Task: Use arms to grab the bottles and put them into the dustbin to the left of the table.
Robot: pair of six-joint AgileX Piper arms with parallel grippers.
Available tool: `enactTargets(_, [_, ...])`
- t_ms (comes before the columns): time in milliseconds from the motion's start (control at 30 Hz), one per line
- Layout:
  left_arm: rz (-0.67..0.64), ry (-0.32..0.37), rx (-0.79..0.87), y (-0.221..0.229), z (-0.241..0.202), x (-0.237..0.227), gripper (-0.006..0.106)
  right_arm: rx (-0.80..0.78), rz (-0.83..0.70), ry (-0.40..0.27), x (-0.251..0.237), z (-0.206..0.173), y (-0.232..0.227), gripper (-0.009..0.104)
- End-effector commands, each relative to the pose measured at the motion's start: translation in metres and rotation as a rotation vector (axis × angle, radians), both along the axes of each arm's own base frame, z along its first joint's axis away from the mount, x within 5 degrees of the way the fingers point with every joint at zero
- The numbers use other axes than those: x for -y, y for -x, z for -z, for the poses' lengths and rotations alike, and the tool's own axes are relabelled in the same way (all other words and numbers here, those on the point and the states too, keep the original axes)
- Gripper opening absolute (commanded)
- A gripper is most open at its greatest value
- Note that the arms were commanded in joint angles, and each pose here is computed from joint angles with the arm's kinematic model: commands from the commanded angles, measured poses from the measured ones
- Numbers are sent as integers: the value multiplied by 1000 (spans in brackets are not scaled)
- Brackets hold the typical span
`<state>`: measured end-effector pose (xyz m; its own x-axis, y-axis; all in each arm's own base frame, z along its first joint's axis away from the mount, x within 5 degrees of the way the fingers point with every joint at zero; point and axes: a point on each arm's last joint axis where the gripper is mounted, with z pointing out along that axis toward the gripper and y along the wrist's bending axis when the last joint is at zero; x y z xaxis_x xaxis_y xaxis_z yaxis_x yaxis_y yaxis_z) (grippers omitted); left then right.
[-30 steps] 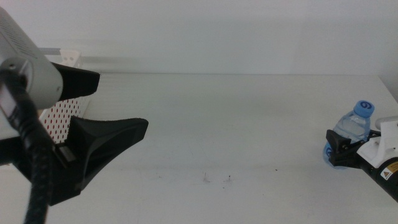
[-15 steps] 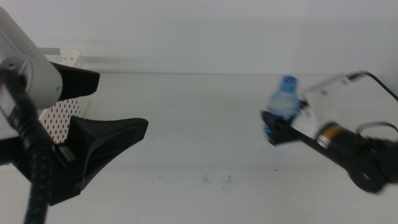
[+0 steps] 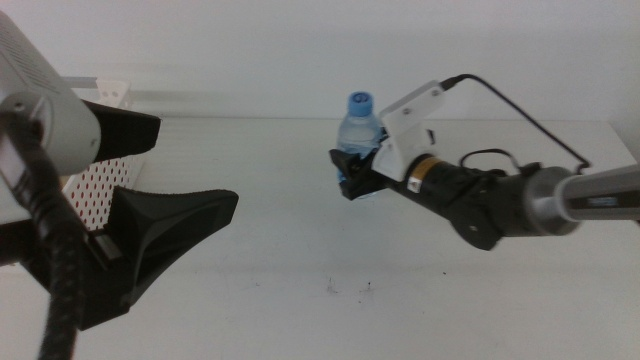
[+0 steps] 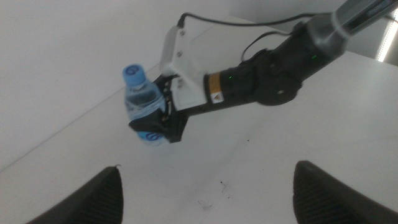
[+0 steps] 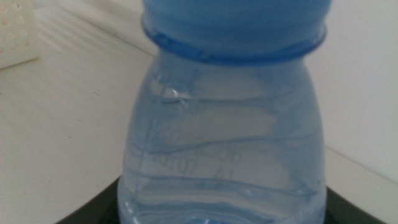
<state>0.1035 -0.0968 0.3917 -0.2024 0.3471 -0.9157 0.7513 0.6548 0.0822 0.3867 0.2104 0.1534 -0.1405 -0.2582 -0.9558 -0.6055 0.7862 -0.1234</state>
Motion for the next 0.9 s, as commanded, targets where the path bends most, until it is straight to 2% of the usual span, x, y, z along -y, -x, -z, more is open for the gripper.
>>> enactTargets(0, [-2, 9, 4, 1, 0, 0, 94, 66, -23, -44, -13, -7, -10, -3])
enactTargets(100, [-1, 7, 3, 1, 0, 0, 94, 71, -32, -53, -22, 0, -18, -3])
enactTargets(233, [-1, 7, 3, 1, 0, 0, 94, 51, -30, -101, -30, 5, -25, -3])
enactTargets(433, [-1, 7, 3, 1, 0, 0, 94, 35, -29, -117, -33, 9, -25, -3])
enactTargets(500, [-2, 9, 2, 1, 0, 0, 94, 37, -33, -113, -33, 9, -25, -2])
enactTargets(667, [-3, 10, 3, 1, 0, 0, 94, 33, -39, -108, -33, 11, -25, 9])
enactTargets(867, [-2, 9, 4, 1, 0, 0, 94, 5, -38, -96, -33, 25, -25, 10])
